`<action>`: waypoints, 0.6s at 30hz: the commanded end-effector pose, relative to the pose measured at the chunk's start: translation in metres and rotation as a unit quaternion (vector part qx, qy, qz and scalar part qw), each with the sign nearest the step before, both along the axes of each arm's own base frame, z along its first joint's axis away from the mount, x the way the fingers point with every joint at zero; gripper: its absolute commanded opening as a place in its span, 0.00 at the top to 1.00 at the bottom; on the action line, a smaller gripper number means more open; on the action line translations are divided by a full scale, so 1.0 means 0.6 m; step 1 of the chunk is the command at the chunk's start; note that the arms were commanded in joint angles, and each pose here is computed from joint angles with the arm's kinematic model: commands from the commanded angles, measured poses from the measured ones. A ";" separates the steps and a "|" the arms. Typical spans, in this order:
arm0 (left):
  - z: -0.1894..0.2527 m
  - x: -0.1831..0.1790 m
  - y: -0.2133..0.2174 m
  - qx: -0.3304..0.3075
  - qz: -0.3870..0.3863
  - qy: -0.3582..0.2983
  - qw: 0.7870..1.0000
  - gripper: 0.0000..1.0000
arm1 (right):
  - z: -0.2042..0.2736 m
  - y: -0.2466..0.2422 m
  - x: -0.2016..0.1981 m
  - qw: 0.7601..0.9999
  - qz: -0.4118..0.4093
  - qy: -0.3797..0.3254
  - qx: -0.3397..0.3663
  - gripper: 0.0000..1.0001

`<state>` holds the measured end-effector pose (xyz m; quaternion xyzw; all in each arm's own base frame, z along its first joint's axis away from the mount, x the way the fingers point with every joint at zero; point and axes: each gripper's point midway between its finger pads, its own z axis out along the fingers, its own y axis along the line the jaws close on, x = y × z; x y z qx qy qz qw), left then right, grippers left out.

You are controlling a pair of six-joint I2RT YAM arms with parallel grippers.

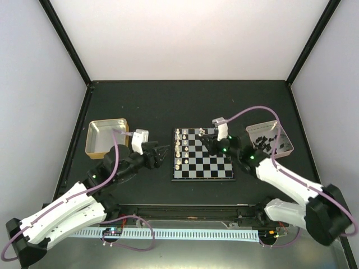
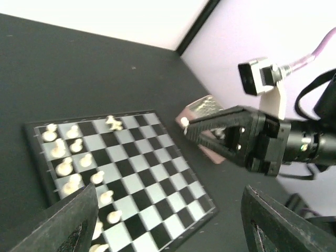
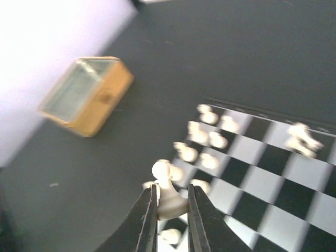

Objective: Set up the chess pieces on the board
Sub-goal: Place the chess piece on the chessboard.

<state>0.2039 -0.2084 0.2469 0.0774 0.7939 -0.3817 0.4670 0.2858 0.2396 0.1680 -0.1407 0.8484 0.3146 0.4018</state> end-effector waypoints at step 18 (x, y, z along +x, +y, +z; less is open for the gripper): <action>0.173 -0.087 -0.134 -0.180 -0.287 0.030 0.940 0.44 | 0.213 0.067 -0.225 0.889 0.382 -0.159 0.195 0.88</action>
